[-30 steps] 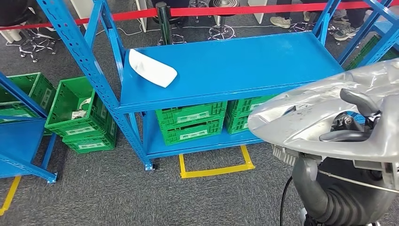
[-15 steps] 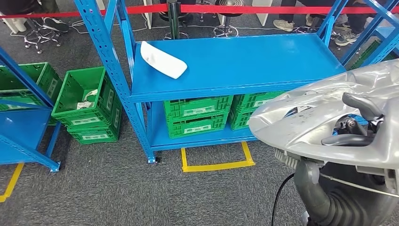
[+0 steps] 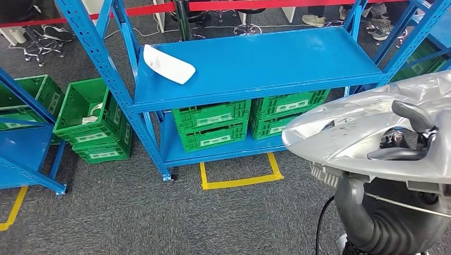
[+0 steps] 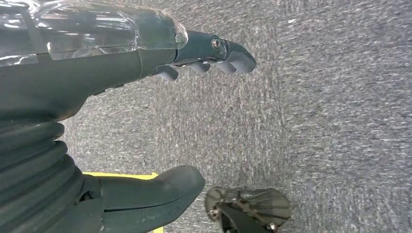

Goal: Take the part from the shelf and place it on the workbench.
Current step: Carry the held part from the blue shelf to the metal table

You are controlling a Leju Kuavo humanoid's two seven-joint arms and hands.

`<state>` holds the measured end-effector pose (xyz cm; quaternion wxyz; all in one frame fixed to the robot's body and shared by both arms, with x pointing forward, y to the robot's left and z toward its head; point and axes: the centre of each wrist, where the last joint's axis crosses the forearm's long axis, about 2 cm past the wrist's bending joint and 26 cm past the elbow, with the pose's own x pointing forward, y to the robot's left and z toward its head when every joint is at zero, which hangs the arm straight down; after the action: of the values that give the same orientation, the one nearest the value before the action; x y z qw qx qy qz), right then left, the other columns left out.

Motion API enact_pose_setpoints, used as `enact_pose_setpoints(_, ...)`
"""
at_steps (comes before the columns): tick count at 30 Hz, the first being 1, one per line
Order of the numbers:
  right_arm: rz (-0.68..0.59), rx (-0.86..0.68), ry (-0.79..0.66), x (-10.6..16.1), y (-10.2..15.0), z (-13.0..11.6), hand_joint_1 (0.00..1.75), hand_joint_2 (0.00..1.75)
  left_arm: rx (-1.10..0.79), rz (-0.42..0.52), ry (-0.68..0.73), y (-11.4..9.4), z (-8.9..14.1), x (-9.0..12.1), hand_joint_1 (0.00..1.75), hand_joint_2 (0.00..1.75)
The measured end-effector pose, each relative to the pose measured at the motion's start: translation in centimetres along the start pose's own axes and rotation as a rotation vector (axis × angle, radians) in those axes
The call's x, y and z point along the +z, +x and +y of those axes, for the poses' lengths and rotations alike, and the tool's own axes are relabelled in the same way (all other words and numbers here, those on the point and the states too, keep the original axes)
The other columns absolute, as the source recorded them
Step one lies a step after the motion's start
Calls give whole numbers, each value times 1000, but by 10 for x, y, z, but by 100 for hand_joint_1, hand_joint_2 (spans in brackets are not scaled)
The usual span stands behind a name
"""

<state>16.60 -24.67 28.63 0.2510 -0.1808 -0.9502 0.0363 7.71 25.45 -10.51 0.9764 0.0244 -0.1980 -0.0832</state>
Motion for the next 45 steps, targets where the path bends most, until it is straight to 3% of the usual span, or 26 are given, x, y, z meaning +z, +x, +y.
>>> enact_pose_setpoints(45, -11, 47, 31, -4, 1, 2, 175, 175, -3, 5, -14, -1, -6, 1, 0, 175)
